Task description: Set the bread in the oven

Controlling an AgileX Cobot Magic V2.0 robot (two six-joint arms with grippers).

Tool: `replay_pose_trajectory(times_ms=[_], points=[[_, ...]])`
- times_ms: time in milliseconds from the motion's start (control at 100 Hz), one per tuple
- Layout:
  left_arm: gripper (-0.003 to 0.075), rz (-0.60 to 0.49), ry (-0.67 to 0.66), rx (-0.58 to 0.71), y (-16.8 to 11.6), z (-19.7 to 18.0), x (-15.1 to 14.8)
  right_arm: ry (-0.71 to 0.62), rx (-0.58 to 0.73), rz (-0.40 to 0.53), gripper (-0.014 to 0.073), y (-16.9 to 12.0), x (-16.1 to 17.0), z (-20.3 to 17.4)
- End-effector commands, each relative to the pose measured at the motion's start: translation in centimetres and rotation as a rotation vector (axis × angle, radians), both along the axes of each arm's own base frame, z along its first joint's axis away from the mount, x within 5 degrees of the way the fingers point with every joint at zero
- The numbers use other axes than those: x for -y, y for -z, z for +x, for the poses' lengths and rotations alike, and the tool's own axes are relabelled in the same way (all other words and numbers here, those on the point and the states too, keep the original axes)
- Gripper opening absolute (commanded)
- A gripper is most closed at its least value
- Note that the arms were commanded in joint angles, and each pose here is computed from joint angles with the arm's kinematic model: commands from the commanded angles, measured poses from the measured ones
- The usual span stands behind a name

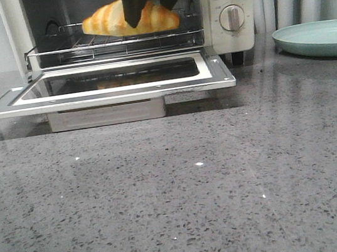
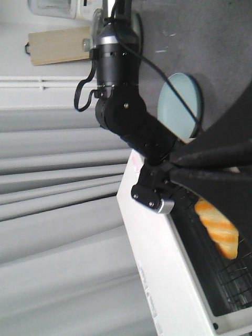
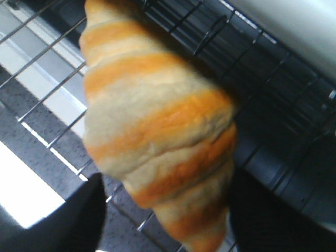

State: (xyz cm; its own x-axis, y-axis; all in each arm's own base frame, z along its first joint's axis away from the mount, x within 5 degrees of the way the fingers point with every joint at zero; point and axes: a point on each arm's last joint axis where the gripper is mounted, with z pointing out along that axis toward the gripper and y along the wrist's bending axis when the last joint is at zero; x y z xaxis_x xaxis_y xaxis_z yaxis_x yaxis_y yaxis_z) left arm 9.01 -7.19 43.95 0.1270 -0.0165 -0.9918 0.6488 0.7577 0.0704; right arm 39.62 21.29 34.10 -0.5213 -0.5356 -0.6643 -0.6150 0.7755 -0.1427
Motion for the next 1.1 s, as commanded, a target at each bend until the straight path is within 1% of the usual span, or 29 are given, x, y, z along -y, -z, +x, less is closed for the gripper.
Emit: replay_pose_trajectory(times_ms=[0,10,20,30,90,150,210,220,260,290,300,310,330,360,370,380,410,450,470,500,560,570,580,640,690,740,840,990,1090], points=[[-0.0022,-0.131,-0.066,0.091,-1.6,-1.1,-1.5,0.005,0.091,0.079,0.0027,-5.8,1.5,-2.7],[-0.0022,-0.133,-0.071,0.095,-1.6,-1.2,-1.6,0.004,0.095,0.081,-0.0003,-6.2,1.7,-3.0],[-0.0022,-0.138,-0.076,0.1,-1.5,-1.4,-1.7,0.002,0.09,0.08,-0.0061,-6.3,1.7,-3.3],[-0.0022,-0.139,-0.081,0.103,-1.5,-1.5,-1.8,0.001,0.098,0.088,-0.008,-6.7,1.9,-3.6],[-0.0022,-0.145,-0.101,0.121,-0.9,-2.4,-2.5,-0.012,0.101,0.115,-0.0038,-8.0,2.3,-5.6],[-0.0022,-0.142,-0.124,0.131,-0.1,-3.2,-3.1,-0.039,0.136,0.137,-0.0046,-9.7,2.8,-8.4],[-0.0022,-0.141,-0.146,0.134,1.0,-3.9,-3.6,-0.058,0.172,0.132,-0.0046,-10.4,3.5,-11.0],[-0.0022,-0.14,-0.152,0.134,1.2,-3.9,-3.6,-0.064,0.19,0.143,-0.0046,-10.9,3.7,-11.7],[-0.0022,-0.139,-0.168,0.134,2.0,-4.3,-3.9,-0.077,0.201,0.151,-0.0046,-10.9,4.2,-13.4],[-0.0022,-0.137,-0.185,0.133,2.6,-4.5,-4.1,-0.089,0.237,0.173,-0.0046,-11.5,5.0,-15.2],[-0.0022,-0.136,-0.188,0.133,2.8,-4.6,-4.1,-0.091,0.236,0.173,-0.0046,-11.1,5.1,-15.5],[-0.0022,-0.136,-0.194,0.133,3.0,-4.6,-4.2,-0.093,0.255,0.184,-0.0046,-11.6,5.5,-16.3],[-0.0022,-0.134,-0.2,0.132,3.4,-4.7,-4.3,-0.1,0.261,0.189,-0.0046,-11.2,5.7,-17.0],[-0.0022,-0.132,-0.216,0.13,3.9,-4.8,-4.4,-0.107,0.306,0.219,-0.0046,-11.7,6.8,-19.0],[-0.0022,-0.131,-0.219,0.129,4.1,-4.9,-4.4,-0.109,0.311,0.222,-0.0046,-11.2,6.9,-19.3],[-0.0022,-0.13,-0.225,0.128,4.3,-4.9,-4.5,-0.109,0.336,0.238,-0.0046,-11.7,7.5,-20.1],[-0.0022,-0.127,-0.236,0.123,4.8,-4.9,-4.5,-0.108,0.364,0.256,-0.0046,-11.0,8.4,-21.5],[-0.0022,-0.12,-0.251,0.113,5.5,-4.9,-4.6,-0.105,0.449,0.308,-0.0046,-11.2,10.1,-23.9],[-0.0022,-0.116,-0.256,0.105,5.9,-4.8,-4.6,-0.104,0.457,0.313,-0.0046,-10.4,10.5,-24.5],[-0.0022,-0.11,-0.266,0.095,6.4,-4.7,-4.6,-0.095,0.534,0.357,-0.0046,-10.4,12.0,-26.4],[-0.0022,-0.096,-0.276,0.066,7.5,-4.2,-4.5,-0.076,0.615,0.397,-0.0046,-8.5,14.1,-28.9],[-0.0022,-0.094,-0.278,0.063,7.6,-4.2,-4.5,-0.069,0.648,0.416,-0.0046,-8.6,14.6,-29.6],[-0.0022,-0.092,-0.278,0.057,7.8,-4.1,-4.5,-0.063,0.648,0.419,-0.0046,-8.0,14.8,-29.8],[-0.0022,-0.083,-0.282,0.039,8.5,-3.8,-4.4,-0.004,0.684,0.464,-0.0046,-6.4,16.8,-32.1],[-0.0021,-0.081,-0.285,0.032,8.8,-3.7,-4.4,0.058,0.661,0.453,-0.0046,-4.7,17.9,-33.2],[-0.0022,-0.077,-0.286,0.023,9.1,-3.6,-4.4,0.105,0.665,0.408,-0.0046,-3.5,18.8,-34.1],[-0.0022,-0.076,-0.288,0.02,9.3,-3.5,-4.4,0.158,0.731,0.372,-0.0047,-2.1,19.9,-35.4],[-0.0021,-0.073,-0.288,0.015,9.4,-3.5,-4.4,0.182,0.877,0.396,-0.0048,-1.3,21.1,-38.0],[-0.0021,-0.073,-0.288,0.015,9.4,-3.5,-4.4,0.182,0.936,0.426,-0.0048,-0.8,21.7,-39.6]])
